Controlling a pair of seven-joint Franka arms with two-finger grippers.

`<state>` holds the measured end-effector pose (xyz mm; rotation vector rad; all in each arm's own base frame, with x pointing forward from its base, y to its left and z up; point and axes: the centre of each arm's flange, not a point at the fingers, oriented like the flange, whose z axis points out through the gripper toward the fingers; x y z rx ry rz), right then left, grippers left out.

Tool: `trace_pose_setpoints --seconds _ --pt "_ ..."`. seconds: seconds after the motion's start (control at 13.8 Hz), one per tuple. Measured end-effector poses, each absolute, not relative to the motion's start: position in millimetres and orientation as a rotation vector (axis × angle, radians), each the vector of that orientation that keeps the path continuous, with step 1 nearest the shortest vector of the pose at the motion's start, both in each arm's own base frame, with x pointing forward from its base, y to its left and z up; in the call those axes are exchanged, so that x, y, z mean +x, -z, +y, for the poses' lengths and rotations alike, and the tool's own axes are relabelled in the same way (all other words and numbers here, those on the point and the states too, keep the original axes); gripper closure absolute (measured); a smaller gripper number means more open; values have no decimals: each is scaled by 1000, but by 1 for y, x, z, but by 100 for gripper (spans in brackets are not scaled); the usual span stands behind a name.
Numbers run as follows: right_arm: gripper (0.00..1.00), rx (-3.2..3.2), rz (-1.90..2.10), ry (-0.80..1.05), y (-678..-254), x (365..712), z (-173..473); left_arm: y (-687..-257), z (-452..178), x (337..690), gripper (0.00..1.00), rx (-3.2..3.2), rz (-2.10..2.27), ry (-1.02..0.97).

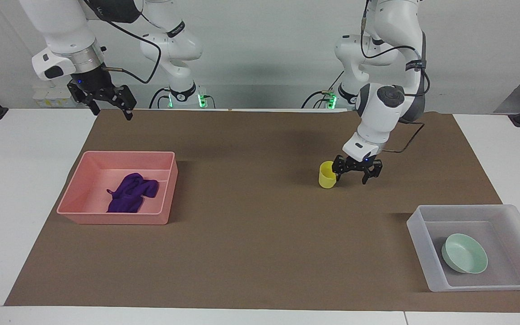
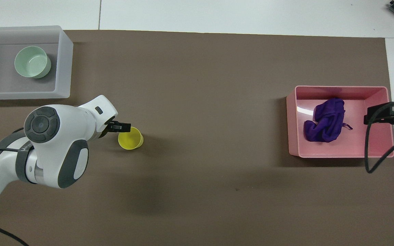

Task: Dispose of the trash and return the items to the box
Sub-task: 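Lift the yellow cup with the left gripper and carry it to the box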

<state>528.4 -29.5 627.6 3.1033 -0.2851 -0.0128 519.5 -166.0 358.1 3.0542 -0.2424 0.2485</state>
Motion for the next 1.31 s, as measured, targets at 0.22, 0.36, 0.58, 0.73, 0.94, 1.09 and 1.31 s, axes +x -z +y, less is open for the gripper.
trace_pose_setpoints --seconds 0.22,0.36,0.58,0.73,0.94,1.09,1.31 --pt "0 3102 -293 18 -626 528 -32 -344 -184 502 34 3053 -156 -232" --pt "0 3102 -294 20 -625 528 -33 -345 -200 495 59 3046 -143 -234" --pt "0 3102 -297 25 -624 527 -34 -345 -199 493 96 3048 -132 -230" --pt "0 3102 -300 29 -623 526 -35 -346 -195 495 97 3048 -121 -234" --pt "0 3101 -300 34 -622 526 -35 -365 -171 513 97 3038 -70 -300" --pt "0 3101 -300 35 -621 526 -35 -397 -126 546 97 3031 -74 -412" --pt "0 3101 -301 35 -622 525 -35 -453 -74 596 97 3022 -8 -544"
